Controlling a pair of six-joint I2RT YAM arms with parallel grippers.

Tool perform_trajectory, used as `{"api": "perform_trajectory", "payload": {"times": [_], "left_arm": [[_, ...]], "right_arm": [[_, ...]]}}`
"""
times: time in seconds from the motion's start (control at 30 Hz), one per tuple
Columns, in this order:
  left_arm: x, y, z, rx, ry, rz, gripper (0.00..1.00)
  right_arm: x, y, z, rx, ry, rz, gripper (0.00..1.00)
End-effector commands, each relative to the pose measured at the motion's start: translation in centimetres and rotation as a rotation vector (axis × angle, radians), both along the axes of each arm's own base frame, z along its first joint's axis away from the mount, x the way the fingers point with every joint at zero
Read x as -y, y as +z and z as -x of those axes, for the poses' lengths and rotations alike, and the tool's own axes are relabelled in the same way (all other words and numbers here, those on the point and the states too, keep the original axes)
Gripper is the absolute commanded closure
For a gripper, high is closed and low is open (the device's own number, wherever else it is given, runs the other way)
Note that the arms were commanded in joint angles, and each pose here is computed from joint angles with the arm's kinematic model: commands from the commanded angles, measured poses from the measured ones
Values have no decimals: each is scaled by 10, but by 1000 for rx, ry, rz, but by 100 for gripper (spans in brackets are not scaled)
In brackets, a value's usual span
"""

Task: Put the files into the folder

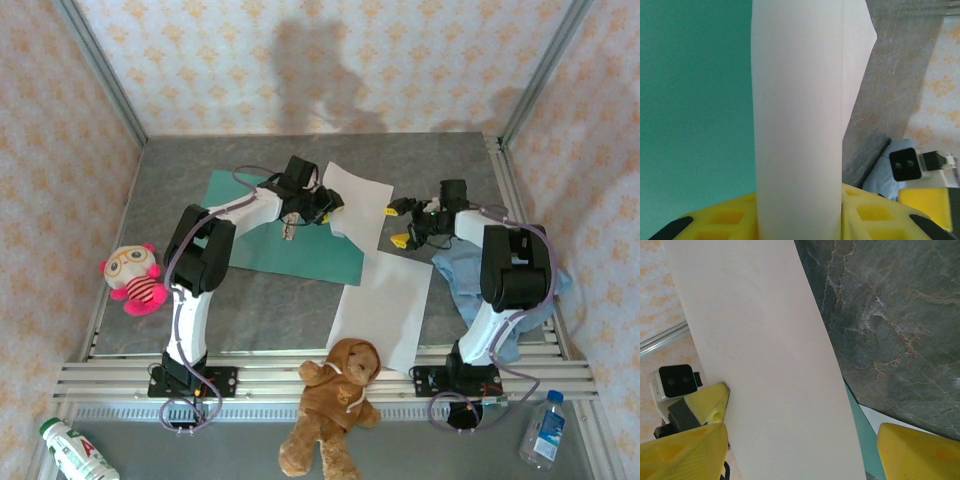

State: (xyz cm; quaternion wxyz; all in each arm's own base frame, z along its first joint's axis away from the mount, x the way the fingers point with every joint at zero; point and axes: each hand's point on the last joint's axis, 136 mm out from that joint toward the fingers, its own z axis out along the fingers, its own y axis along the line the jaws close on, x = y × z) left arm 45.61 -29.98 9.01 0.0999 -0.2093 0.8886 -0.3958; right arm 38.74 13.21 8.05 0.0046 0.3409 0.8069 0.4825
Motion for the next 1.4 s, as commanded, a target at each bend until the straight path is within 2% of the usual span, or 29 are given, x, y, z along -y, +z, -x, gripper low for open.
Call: {"api": "perform_trajectory", "payload": {"times": [0.0,0.53,0.67,0.9,1.07,1.2,1.37], "left_arm": [[1,34,-2,46,23,84,64],[10,44,9,13,48,198,64],[12,46,9,10,45,216,64],[14,49,12,5,33,235,64],[15,53,12,7,42,265,64],[11,53,11,7,49,254,64],[10,54,11,7,57,270,64]], "right_arm": [[-2,4,-5,13,-29,-64,21],[-19,-1,-7,21,-29,-145,24],[-20,1,-13,42,-43,-177,29],[-23,14,-28,101,-74,-245,42],[-26,29,-30,169,-52,-259,46],[-26,26,-24,173,-28,-238,44],[-27,-4,-10,92,24,-173,33]]}}
